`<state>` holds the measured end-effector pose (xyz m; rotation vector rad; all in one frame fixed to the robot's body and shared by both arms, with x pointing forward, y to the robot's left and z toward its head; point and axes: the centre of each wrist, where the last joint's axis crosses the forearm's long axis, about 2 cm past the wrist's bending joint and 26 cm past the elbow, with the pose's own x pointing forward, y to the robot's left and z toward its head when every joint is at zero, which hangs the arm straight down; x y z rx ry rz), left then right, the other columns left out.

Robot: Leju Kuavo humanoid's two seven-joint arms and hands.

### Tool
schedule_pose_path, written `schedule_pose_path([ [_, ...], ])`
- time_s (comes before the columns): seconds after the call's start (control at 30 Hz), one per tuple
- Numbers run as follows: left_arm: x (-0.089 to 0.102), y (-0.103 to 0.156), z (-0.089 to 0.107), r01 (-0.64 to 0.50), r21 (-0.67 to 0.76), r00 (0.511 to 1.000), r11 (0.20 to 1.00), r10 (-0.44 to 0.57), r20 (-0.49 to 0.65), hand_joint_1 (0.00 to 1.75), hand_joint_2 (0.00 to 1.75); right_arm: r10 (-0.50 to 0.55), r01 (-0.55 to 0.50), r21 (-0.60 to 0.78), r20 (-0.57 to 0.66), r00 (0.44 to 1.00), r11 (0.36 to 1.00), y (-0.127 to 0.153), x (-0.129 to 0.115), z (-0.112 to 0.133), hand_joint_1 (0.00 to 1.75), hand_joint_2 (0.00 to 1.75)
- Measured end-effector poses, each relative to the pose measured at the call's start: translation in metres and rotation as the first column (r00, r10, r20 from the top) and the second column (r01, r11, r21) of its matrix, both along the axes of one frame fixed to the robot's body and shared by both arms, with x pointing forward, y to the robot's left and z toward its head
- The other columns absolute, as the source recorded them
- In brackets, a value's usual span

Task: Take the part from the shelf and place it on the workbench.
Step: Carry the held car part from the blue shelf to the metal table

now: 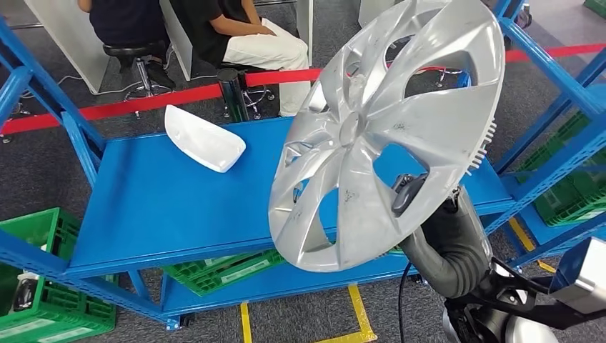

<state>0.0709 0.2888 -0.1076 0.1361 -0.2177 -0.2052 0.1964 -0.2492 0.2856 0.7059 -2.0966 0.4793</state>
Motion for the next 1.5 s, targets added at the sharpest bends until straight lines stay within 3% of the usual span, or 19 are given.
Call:
schedule_pose_path([
  [0.37,0.002,0.001,0.000,0.005,0.002,1.000,1.000,-0.005,0.004,0.00,1.75,-0.006,0.005,0.027,0.014,1.000,1.000,0.003,-0.005,-0.004,1.75,1.75],
  [0.9,0.004,0.006,0.001,0.012,0.026,0.999,1.000,-0.014,0.048,0.00,1.75,-0.118,0.113,0.047,0.101,0.988,0.992,-0.003,0.005,0.008,1.75,1.75],
  [1.5,0.006,0.020,0.001,-0.054,0.066,0.998,0.996,0.057,-0.042,0.00,1.75,-0.199,0.187,0.102,0.120,0.973,0.977,-0.006,-0.004,0.004,1.75,1.75],
])
